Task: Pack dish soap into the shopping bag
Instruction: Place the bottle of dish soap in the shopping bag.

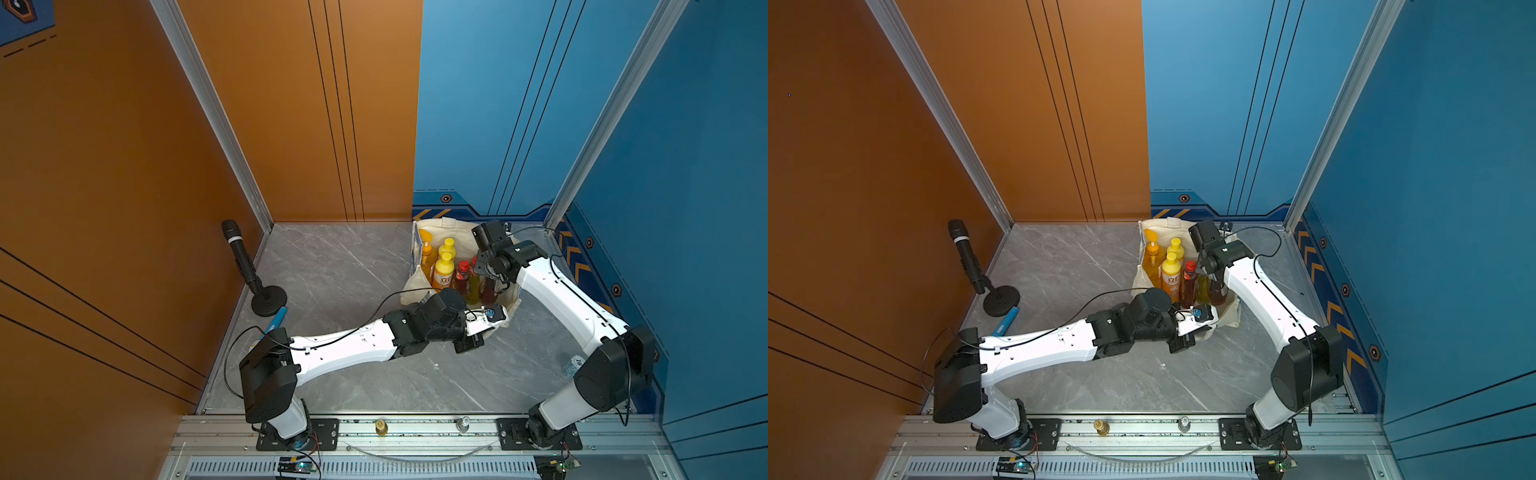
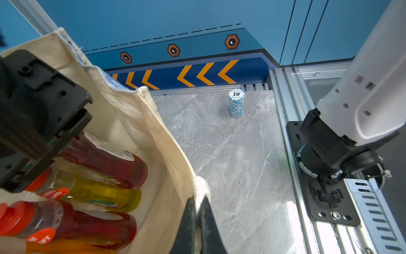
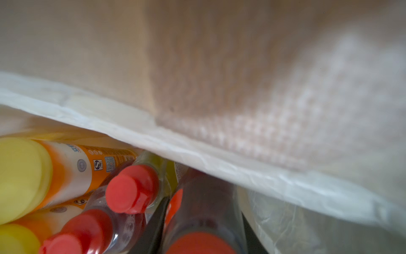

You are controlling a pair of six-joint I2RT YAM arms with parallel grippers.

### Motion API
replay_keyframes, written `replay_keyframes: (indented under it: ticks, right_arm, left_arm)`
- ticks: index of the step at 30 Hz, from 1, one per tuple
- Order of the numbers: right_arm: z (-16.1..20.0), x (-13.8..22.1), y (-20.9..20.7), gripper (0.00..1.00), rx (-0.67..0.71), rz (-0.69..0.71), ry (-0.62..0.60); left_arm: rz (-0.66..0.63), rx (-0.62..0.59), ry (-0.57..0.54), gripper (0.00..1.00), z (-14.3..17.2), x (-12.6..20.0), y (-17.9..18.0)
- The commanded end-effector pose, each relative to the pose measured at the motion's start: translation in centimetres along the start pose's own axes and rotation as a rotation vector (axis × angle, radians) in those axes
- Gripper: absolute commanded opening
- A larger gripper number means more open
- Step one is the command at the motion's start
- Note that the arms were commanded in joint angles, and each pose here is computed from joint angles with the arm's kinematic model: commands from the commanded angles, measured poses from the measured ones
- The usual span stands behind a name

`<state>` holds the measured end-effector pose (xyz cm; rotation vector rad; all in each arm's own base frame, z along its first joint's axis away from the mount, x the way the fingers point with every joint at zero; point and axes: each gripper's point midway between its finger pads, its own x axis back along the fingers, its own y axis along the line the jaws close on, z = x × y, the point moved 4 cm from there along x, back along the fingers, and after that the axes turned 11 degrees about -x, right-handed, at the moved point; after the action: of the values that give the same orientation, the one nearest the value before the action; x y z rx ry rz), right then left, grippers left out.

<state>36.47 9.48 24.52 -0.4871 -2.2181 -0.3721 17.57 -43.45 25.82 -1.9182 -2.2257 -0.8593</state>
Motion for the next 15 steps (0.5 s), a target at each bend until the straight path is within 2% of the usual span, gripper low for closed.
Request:
replay_keyframes:
  ticks: [1, 8, 15]
  right_arm:
    - [-2.4, 1.2, 1.7, 0.08, -0.089, -0.070, -0.087]
    - [-1.6, 0.4, 1.2, 0.07, -0.087, -0.058, -0.080]
    - [-1.2, 0.4, -1.3, 0.07, -0.126, -0.066, -0.098]
  left_arm:
    - [0.100, -0.035, -0.056, 0.00, -1.4, 0.1, -1.8]
    - [0.037, -0.031, -0.042, 0.00, -1.5, 0.7, -1.0]
    - [0.009, -0.023, -0.060, 0.00, -2.4, 1.7, -0.4]
